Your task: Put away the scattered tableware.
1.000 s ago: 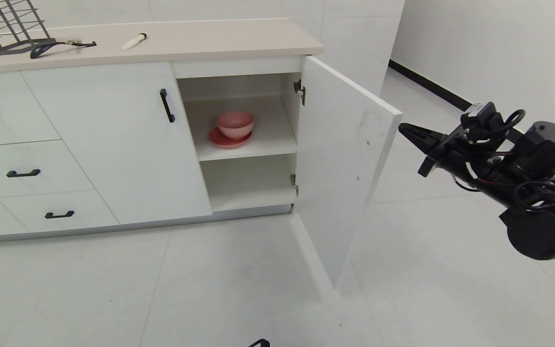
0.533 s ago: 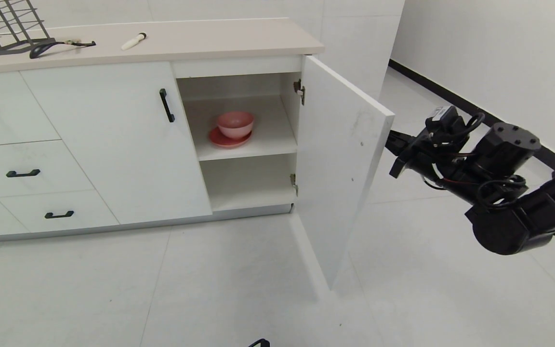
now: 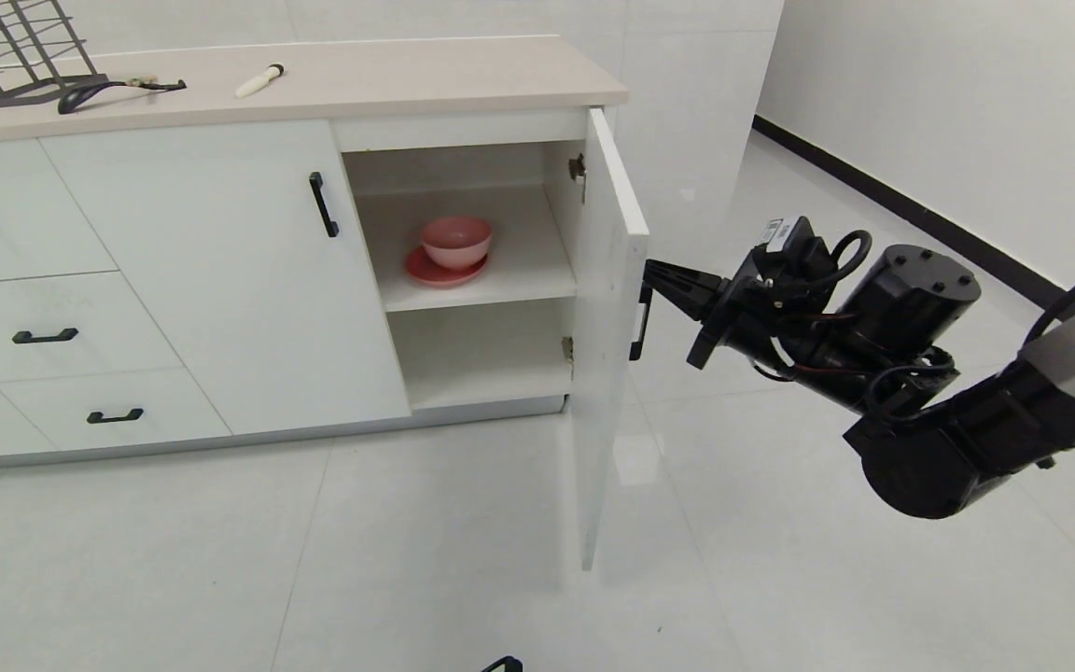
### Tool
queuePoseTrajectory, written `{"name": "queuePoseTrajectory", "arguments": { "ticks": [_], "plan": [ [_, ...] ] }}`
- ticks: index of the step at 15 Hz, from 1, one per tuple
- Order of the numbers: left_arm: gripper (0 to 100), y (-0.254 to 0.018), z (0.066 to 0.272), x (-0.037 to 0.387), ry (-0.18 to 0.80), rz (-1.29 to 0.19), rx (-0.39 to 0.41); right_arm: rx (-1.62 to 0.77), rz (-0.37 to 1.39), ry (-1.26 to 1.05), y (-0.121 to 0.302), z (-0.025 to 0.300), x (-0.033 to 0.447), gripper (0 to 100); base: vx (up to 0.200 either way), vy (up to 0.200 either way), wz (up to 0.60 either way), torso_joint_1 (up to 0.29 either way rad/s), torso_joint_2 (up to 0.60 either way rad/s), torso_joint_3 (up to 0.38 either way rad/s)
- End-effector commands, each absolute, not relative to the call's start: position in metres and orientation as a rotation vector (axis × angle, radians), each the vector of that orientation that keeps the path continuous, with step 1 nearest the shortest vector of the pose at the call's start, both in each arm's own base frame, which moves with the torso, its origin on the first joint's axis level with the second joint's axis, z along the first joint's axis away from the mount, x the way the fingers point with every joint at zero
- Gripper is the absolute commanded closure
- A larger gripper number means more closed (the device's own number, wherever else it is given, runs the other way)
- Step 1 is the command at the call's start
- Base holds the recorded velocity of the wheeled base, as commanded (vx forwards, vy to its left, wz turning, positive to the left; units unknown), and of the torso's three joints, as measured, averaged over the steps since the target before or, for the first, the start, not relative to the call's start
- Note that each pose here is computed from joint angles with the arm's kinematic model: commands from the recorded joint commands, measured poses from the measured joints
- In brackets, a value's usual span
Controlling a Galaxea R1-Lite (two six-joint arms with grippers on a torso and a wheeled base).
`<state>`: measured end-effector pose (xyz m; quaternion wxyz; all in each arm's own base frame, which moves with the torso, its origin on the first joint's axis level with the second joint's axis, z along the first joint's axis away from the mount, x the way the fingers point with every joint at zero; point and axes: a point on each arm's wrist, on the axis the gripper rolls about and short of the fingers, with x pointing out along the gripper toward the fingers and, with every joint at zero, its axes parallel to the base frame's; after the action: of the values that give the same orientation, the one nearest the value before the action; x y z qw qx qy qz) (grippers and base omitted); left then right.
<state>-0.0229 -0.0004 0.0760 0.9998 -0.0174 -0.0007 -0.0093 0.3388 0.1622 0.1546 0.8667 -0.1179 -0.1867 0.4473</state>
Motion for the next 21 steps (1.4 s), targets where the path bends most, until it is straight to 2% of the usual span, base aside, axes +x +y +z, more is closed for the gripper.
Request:
{"name": "queuePoseTrajectory", "arguments": {
  "ticks": [1, 8, 15, 21],
  "plan": [
    [0, 0.0, 0.076, -0.023, 0.0, -0.017, -0.034, -0.24, 0.976, -0.411, 0.178, 0.158, 0.333, 100, 0.0, 0.0, 0.0, 0.0, 0.0, 0.0],
    [0, 0.0, 0.076, -0.023, 0.0, -0.017, -0.035, -0.239, 0.992, -0.45, 0.193, 0.159, 0.341, 100, 0.0, 0.0, 0.0, 0.0, 0.0, 0.0],
    [0, 0.0, 0.076, -0.023, 0.0, -0.017, -0.035, -0.223, 1.061, -0.499, 0.232, 0.154, 0.345, 100, 0.0, 0.0, 0.0, 0.0, 0.0, 0.0],
    [0, 0.0, 0.076, -0.023, 0.0, -0.017, -0.035, -0.224, 1.057, -0.547, 0.255, 0.135, 0.376, 100, 0.0, 0.0, 0.0, 0.0, 0.0, 0.0]
  ]
}}
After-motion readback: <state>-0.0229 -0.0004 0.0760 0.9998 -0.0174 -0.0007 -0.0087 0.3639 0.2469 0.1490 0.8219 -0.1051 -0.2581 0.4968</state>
